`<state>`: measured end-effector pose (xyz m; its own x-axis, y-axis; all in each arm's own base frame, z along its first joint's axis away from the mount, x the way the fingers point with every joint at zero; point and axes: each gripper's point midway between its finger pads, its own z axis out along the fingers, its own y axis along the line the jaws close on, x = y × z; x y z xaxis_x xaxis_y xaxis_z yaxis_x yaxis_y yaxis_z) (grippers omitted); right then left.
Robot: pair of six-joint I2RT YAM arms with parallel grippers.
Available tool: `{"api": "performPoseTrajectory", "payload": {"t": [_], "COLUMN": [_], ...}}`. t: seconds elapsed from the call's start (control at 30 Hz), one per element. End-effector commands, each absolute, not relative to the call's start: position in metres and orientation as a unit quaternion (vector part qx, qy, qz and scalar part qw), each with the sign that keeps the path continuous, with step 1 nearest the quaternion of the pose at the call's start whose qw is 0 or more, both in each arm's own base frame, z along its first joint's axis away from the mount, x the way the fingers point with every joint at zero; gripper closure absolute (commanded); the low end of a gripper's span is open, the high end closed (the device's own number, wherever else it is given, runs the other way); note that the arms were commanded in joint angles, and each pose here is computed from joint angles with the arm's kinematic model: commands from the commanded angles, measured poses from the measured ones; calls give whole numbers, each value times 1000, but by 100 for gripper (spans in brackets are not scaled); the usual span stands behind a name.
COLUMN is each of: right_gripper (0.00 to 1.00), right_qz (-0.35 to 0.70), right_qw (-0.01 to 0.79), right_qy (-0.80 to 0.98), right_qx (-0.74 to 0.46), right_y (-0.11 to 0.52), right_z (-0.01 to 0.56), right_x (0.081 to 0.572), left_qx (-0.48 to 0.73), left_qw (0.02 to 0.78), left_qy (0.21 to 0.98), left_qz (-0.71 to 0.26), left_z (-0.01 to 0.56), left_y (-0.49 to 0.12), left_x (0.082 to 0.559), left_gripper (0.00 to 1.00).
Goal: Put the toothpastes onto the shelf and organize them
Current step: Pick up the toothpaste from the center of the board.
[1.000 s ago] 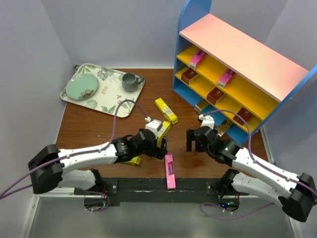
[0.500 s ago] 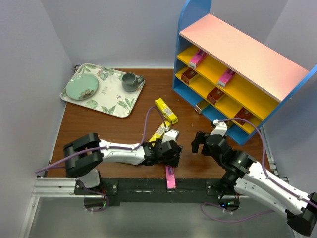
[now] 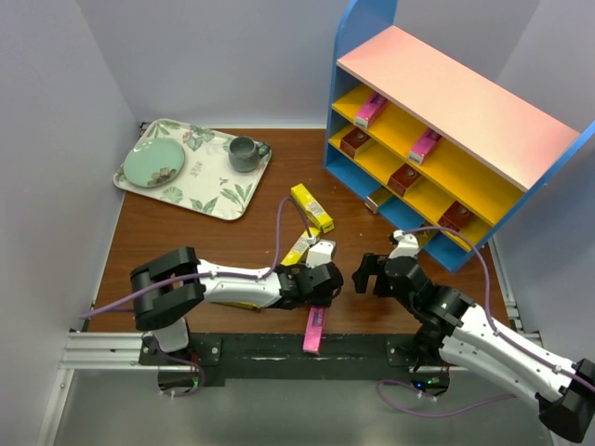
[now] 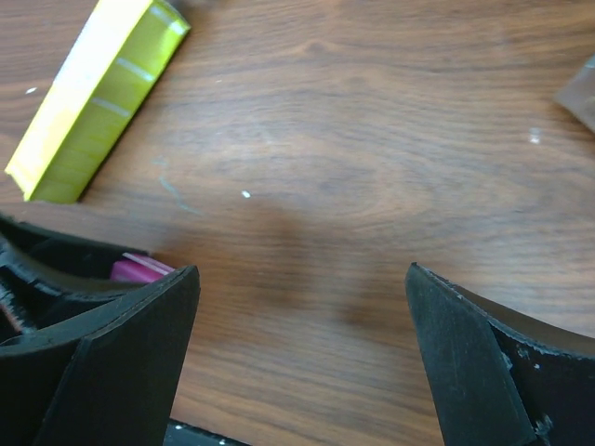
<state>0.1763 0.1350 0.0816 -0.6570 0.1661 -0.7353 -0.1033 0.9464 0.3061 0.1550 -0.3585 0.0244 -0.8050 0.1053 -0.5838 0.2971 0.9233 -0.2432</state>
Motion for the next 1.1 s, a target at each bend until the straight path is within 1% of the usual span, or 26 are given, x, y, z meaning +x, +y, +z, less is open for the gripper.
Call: {"api": "performPoseTrajectory", "payload": {"t": [0.0, 0.2, 0.33, 0.53, 0.6, 0.67, 0.73, 0.77, 0.8, 0.9, 0.93, 1.07], "right_gripper": [5, 6, 6, 7, 7, 7, 7, 7, 6, 6, 6, 6], "right_qz": [213, 242, 264, 241, 222, 225, 186, 185, 143, 115, 62, 22], "right_qw": [426, 429, 447, 475, 494, 514, 532, 549, 569, 601, 617, 634], "right_qy": [879, 869, 850, 830, 822, 803, 797, 786, 783, 768, 764, 757], "right_qx": [-3, -41, -88, -166, -178, -201, -218, -214, -206, -189, -177, -159], "right_y": [155, 169, 188, 218, 224, 239, 243, 251, 248, 259, 251, 263], "right_z": [93, 96, 113, 126, 127, 133, 124, 128, 121, 122, 112, 102], "right_x": [179, 175, 170, 166, 169, 162, 158, 159, 161, 159, 165, 166], "left_qx": [82, 56, 21, -16, -22, -33, -42, -44, -48, -51, -52, -53], "left_qw": [320, 336, 357, 387, 385, 381, 378, 375, 375, 369, 367, 360], "left_qy": [934, 931, 923, 910, 911, 912, 913, 914, 914, 917, 917, 920], "left_qz": [-134, -128, -138, -148, -148, -147, -147, -147, -147, -144, -145, -149], "left_z": [32, 51, 82, 119, 121, 120, 118, 116, 115, 110, 109, 107], "left_y": [-355, -350, -347, -340, -337, -335, -331, -330, -329, -326, -326, -326], "left_x": [170, 206, 244, 285, 291, 299, 304, 305, 308, 311, 311, 313], "left_gripper": [66, 71, 71, 74, 75, 76, 76, 77, 77, 77, 77, 77]}}
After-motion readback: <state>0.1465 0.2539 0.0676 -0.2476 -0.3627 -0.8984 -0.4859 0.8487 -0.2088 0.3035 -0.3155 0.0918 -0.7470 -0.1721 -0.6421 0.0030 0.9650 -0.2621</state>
